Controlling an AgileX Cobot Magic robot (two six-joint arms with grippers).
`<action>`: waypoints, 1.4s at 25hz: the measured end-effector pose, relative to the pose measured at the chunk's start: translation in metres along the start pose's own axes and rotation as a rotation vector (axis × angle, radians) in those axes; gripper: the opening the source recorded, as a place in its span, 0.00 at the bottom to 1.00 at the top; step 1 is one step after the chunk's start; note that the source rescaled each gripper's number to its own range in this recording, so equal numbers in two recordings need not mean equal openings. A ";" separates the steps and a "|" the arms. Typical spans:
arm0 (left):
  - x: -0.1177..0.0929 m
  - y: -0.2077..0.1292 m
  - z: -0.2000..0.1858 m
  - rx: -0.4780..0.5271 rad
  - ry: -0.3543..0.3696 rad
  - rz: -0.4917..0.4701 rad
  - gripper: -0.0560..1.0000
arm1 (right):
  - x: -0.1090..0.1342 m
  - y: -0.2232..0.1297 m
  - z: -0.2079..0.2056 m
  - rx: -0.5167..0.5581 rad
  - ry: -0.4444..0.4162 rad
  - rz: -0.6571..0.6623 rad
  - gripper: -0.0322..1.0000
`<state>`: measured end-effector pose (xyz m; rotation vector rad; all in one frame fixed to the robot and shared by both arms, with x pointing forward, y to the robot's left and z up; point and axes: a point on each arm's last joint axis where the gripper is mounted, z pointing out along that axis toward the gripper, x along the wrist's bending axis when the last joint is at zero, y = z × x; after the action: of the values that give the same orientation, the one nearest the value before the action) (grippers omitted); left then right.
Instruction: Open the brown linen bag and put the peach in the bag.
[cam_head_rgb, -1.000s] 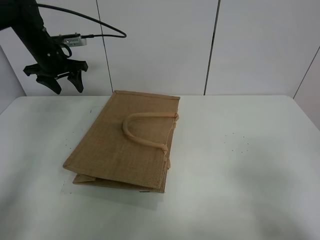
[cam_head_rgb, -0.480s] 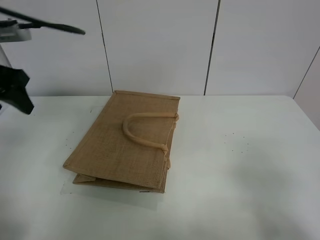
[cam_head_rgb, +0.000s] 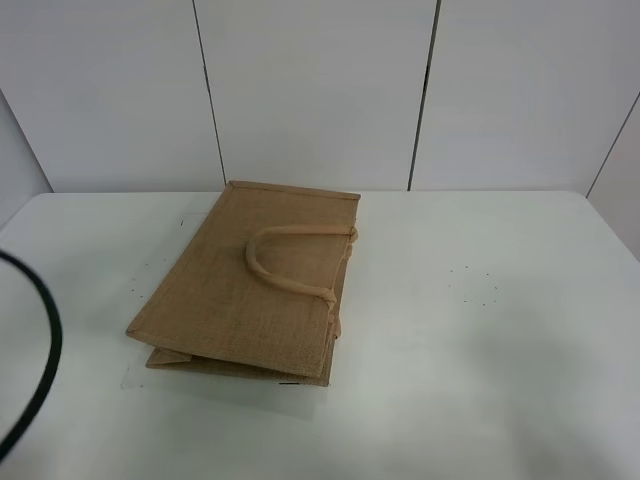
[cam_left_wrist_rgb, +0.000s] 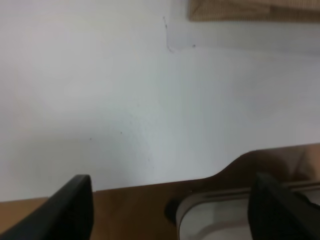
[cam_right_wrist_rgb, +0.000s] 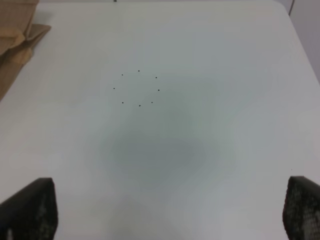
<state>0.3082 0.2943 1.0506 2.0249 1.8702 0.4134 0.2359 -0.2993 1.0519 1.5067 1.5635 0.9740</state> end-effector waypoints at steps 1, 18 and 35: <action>0.000 -0.010 0.003 -0.019 -0.005 -0.002 0.91 | 0.000 0.000 0.000 0.000 0.000 0.000 1.00; 0.000 -0.048 -0.012 -0.261 0.014 -0.007 0.91 | 0.000 0.000 0.000 0.000 0.000 0.000 1.00; -0.002 -0.077 -0.026 -0.496 0.044 -0.029 0.91 | 0.000 0.000 0.000 0.000 0.000 0.000 1.00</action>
<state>0.2278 0.2985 1.0402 1.6623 1.6140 0.8265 0.2359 -0.2993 1.0519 1.5067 1.5635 0.9740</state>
